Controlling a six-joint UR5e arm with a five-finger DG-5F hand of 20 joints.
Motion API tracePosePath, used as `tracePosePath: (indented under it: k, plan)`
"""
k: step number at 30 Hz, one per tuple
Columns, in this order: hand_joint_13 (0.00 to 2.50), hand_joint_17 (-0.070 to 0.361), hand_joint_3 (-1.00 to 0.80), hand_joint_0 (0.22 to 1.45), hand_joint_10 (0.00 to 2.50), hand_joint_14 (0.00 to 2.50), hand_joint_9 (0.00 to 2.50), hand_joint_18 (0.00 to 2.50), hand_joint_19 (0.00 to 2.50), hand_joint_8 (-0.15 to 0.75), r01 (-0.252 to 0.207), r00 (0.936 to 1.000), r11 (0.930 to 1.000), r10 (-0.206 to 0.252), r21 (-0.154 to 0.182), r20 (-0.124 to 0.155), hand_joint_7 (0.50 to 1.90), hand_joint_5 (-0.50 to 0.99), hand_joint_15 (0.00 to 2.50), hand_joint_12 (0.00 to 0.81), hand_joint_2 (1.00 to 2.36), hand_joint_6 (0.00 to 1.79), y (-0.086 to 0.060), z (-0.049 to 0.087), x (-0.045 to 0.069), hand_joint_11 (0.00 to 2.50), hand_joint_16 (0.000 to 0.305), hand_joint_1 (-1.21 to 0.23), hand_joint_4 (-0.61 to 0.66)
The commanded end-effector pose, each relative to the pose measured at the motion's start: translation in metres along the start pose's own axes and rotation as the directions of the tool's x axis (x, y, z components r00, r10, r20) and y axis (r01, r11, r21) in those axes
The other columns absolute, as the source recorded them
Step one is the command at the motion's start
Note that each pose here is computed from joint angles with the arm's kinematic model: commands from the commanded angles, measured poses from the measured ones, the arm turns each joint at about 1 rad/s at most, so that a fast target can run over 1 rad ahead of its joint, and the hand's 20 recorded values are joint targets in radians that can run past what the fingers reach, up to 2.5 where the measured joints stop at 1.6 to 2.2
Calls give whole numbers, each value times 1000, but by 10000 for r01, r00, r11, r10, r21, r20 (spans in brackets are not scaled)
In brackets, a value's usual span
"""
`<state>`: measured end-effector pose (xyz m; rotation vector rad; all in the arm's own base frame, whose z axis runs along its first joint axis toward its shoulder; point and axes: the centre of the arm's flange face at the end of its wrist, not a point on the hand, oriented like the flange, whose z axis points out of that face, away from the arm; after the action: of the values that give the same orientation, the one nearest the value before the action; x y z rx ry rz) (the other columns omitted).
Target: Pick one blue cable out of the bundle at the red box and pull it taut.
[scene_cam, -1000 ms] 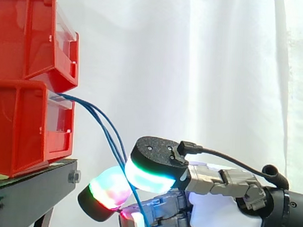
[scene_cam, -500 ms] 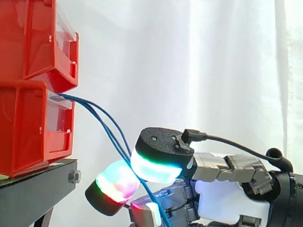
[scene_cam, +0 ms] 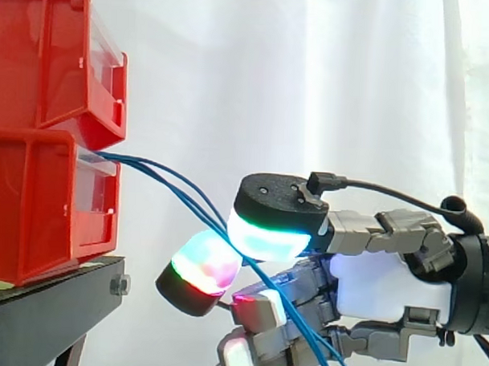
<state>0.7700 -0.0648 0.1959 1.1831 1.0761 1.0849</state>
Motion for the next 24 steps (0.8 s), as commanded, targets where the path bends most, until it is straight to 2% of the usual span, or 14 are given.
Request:
tracePosePath:
  k: [1,2,4,9,13,20,24]
  plan:
    - [945,108,-153,682,7,21,1077,648,347,351,74,10000,9995,-72,297,-62,765,-186,622,373,1020,867,6,-4,0,1286,48,-860,156]
    - [946,108,-158,686,7,21,1078,652,341,354,103,9999,9991,-101,400,-71,769,-187,627,372,1020,867,8,-6,0,1291,48,-879,163]
    - [948,108,-171,697,6,21,1078,654,342,349,108,9999,9991,-105,414,-72,812,-189,625,368,1020,868,10,-6,0,1285,48,-905,154]
    - [958,108,-188,709,9,21,1073,662,343,348,120,9999,9989,-116,458,-76,800,-192,627,369,1020,877,19,-8,-1,1296,48,-918,160]
    - [959,108,-242,721,6,23,1074,666,337,347,139,9999,9983,-133,575,-101,794,-193,628,367,1017,878,18,-9,-1,1299,48,-926,164]
    - [958,107,-426,719,6,23,1075,672,340,348,134,9999,9983,-129,560,-100,826,-193,635,366,1006,875,19,-9,-1,1285,48,-926,174]
    - [957,106,-401,687,8,23,1072,666,359,351,130,9999,9984,-125,545,-98,824,-191,632,369,1008,876,19,-9,-1,1280,47,-883,183]
